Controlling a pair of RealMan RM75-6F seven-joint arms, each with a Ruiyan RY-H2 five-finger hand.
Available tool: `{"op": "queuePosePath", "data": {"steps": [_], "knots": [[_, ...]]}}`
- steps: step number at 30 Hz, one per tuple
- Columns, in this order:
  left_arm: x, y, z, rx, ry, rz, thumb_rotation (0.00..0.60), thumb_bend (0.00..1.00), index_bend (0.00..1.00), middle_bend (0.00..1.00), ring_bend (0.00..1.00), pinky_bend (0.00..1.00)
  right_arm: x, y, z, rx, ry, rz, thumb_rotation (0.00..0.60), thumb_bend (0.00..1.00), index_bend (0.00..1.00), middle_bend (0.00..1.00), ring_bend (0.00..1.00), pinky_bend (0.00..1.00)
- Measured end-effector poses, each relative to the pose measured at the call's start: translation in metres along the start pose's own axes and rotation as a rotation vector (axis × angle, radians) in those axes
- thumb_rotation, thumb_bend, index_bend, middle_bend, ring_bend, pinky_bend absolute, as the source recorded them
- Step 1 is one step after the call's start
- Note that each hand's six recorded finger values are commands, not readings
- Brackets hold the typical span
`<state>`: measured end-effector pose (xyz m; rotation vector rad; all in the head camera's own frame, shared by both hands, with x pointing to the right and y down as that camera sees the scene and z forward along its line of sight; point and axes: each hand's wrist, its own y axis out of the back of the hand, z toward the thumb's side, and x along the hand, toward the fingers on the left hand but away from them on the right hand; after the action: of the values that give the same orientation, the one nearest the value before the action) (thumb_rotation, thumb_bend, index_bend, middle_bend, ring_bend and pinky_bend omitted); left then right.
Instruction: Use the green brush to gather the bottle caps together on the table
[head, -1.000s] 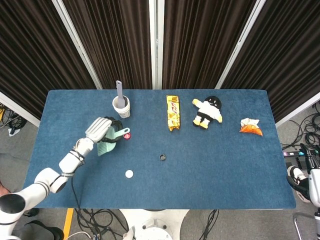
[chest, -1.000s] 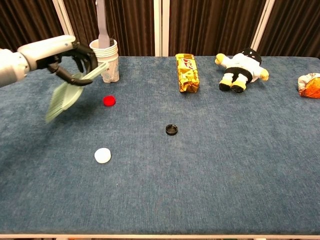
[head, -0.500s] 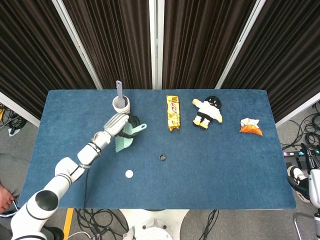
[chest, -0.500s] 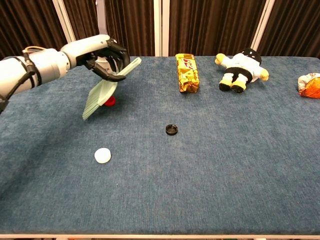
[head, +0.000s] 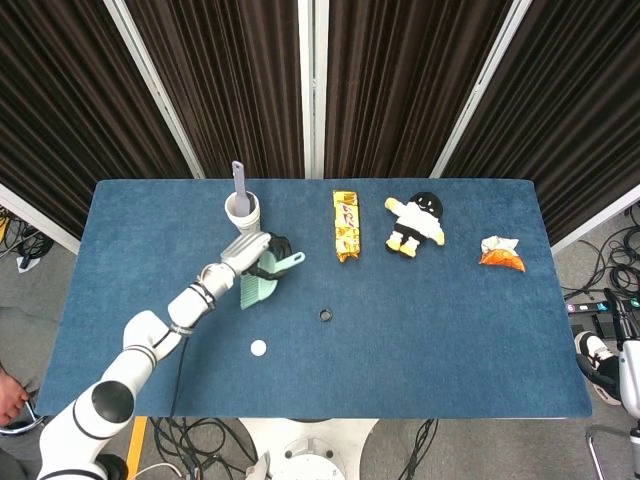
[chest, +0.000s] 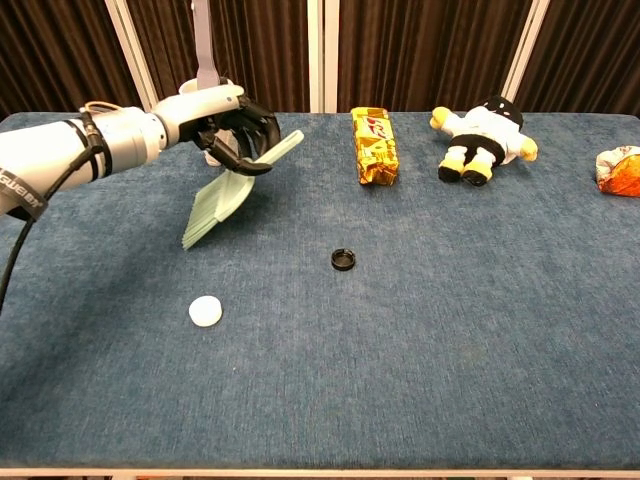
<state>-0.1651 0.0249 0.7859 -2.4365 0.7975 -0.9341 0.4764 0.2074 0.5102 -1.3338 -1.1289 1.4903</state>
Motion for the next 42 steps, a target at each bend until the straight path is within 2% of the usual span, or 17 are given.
{"op": "queuePosePath", "data": {"steps": [3, 13, 18, 21, 32, 36, 42], "knots": [[0.002, -0.008, 0.013, -0.043, -0.045, -0.017, 0.600, 0.37, 0.50, 0.56, 0.40, 0.40, 0.000, 0.000, 0.000, 0.000, 0.000, -0.001, 0.600, 0.08, 0.02, 0.23, 0.00, 0.04], [0.003, -0.037, 0.078, -0.158, -0.276, -0.119, 0.600, 0.37, 0.50, 0.56, 0.40, 0.40, 0.004, 0.003, -0.004, -0.004, -0.009, -0.012, 0.600, 0.08, 0.02, 0.24, 0.00, 0.04], [0.000, -0.031, 0.095, -0.184, -0.334, -0.137, 0.600, 0.37, 0.50, 0.56, 0.40, 0.40, 0.005, 0.003, -0.005, -0.008, -0.007, -0.015, 0.600, 0.08, 0.02, 0.24, 0.00, 0.04], [0.004, -0.022, 0.092, -0.178, -0.313, -0.119, 0.600, 0.37, 0.50, 0.56, 0.40, 0.40, 0.005, 0.003, -0.006, -0.010, -0.006, -0.015, 0.600, 0.08, 0.02, 0.24, 0.00, 0.04], [0.033, -0.004, 0.059, -0.182, -0.106, -0.038, 0.600, 0.37, 0.50, 0.56, 0.40, 0.40, 0.002, 0.002, -0.005, -0.010, -0.002, -0.008, 0.600, 0.08, 0.02, 0.24, 0.00, 0.04], [0.040, -0.010, 0.062, -0.203, -0.091, -0.040, 0.600, 0.37, 0.50, 0.56, 0.40, 0.38, 0.001, 0.002, -0.005, -0.008, -0.004, -0.005, 0.600, 0.08, 0.02, 0.24, 0.00, 0.04], [0.044, -0.023, 0.070, -0.202, -0.098, -0.080, 0.600, 0.37, 0.50, 0.56, 0.40, 0.38, 0.001, 0.002, -0.005, -0.006, -0.006, -0.005, 0.600, 0.08, 0.02, 0.24, 0.00, 0.04]]}}
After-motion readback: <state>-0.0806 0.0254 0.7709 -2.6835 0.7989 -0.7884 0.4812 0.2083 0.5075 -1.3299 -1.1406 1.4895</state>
